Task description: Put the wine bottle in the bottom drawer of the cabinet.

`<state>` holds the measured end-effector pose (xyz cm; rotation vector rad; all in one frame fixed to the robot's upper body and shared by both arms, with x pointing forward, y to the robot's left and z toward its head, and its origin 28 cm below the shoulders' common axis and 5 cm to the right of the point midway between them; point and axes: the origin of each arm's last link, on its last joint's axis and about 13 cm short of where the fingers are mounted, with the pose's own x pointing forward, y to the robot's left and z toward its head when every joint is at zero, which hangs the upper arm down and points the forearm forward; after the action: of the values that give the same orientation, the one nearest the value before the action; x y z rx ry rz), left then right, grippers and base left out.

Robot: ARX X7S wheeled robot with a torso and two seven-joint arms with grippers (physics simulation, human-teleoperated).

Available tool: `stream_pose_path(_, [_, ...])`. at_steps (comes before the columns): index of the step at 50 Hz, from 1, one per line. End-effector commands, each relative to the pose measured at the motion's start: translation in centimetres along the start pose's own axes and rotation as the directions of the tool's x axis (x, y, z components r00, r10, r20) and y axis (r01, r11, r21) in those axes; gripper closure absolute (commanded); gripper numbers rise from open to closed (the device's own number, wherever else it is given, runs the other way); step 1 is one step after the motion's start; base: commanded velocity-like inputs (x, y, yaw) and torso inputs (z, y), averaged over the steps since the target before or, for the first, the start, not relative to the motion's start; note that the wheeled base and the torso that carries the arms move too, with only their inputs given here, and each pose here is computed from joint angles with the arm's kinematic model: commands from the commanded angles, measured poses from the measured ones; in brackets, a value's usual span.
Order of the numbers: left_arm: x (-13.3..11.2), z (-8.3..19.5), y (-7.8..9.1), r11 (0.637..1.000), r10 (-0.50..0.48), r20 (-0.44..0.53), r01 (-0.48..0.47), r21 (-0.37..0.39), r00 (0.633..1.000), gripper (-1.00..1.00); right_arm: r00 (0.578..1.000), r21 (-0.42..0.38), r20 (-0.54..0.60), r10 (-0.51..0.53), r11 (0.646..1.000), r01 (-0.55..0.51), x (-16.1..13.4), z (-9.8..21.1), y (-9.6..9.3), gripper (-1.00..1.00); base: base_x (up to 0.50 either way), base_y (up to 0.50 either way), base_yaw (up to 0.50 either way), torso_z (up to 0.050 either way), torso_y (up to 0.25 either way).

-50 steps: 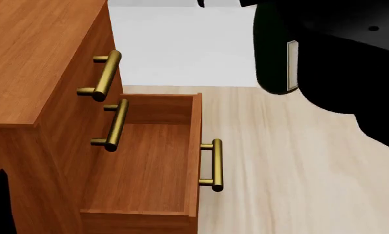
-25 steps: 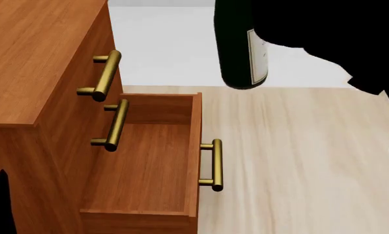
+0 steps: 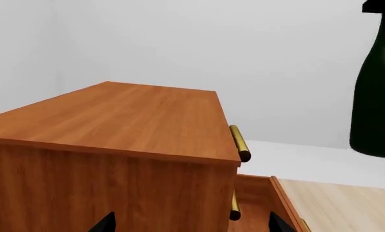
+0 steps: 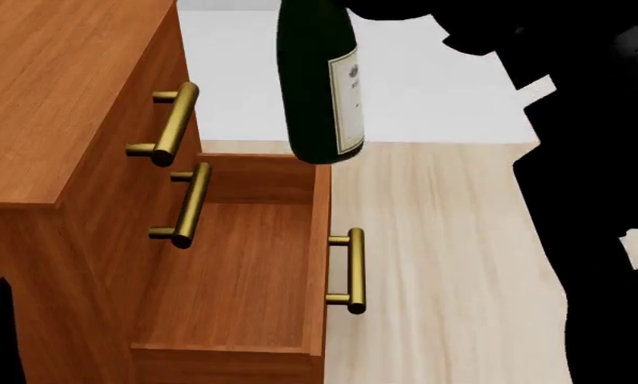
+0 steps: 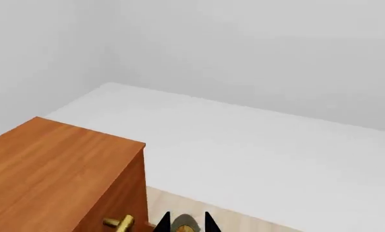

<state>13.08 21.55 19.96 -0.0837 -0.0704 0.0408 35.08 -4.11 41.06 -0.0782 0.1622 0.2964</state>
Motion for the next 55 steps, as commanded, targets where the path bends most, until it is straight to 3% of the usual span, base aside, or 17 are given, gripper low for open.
stream_pose_path(1, [0.2, 0.1, 0.1, 1.000, 0.004, 0.001, -0.004, 0.002, 1.000, -1.00, 0.999, 0.061, -0.044, 0.032, 0.998, -0.029, 1.3, 1.1, 0.8, 1.00, 0.00, 0.00, 0.00, 0.000, 0.000])
stream_pose_path(2, [0.1, 0.1, 0.2, 1.000, 0.006, 0.008, -0.006, 0.005, 1.000, -1.00, 0.998, 0.113, -0.049, 0.039, 0.993, -0.033, 1.4, 1.4, 0.7, 1.00, 0.00, 0.00, 0.00, 0.000, 0.000])
stream_pose_path(12, [0.2, 0.0, 0.3, 1.000, 0.013, 0.005, -0.013, -0.002, 1.000, -1.00, 0.994, 0.119, -0.101, 0.047, 0.992, -0.035, 2.3, 1.4, 0.9, 1.00, 0.00, 0.00, 0.00, 0.000, 0.001])
stream_pose_path(18, [0.2, -0.2, 0.3, 1.000, 0.011, -0.001, -0.011, -0.006, 1.000, -1.00, 0.991, 0.185, -0.119, 0.065, 0.982, -0.042, 2.6, 1.0, 1.0, 1.00, 0.00, 0.00, 0.00, 0.000, 0.000])
stream_pose_path(36, [0.1, -0.1, 0.5, 1.000, 0.011, 0.010, -0.011, -0.011, 1.000, -1.00, 0.975, 0.160, -0.224, 0.008, 0.987, 0.028, 2.4, 0.2, 2.2, 1.00, 0.00, 0.00, 0.00, 0.000, 0.001])
stream_pose_path(49, [-0.1, 0.0, 0.8, 1.000, 0.009, 0.019, -0.008, -0.019, 1.000, -1.00, 0.969, 0.281, -0.243, 0.051, 0.960, 0.019, 2.8, -0.3, 2.1, 1.00, 0.00, 0.00, 0.00, 0.001, 0.000])
stream_pose_path(55, [0.0, -0.1, 0.8, 1.000, 0.011, 0.020, -0.010, -0.022, 1.000, -1.00, 0.965, 0.280, -0.256, 0.055, 0.960, 0.019, 3.1, -0.8, 2.1, 1.00, 0.00, 0.00, 0.00, 0.000, 0.002])
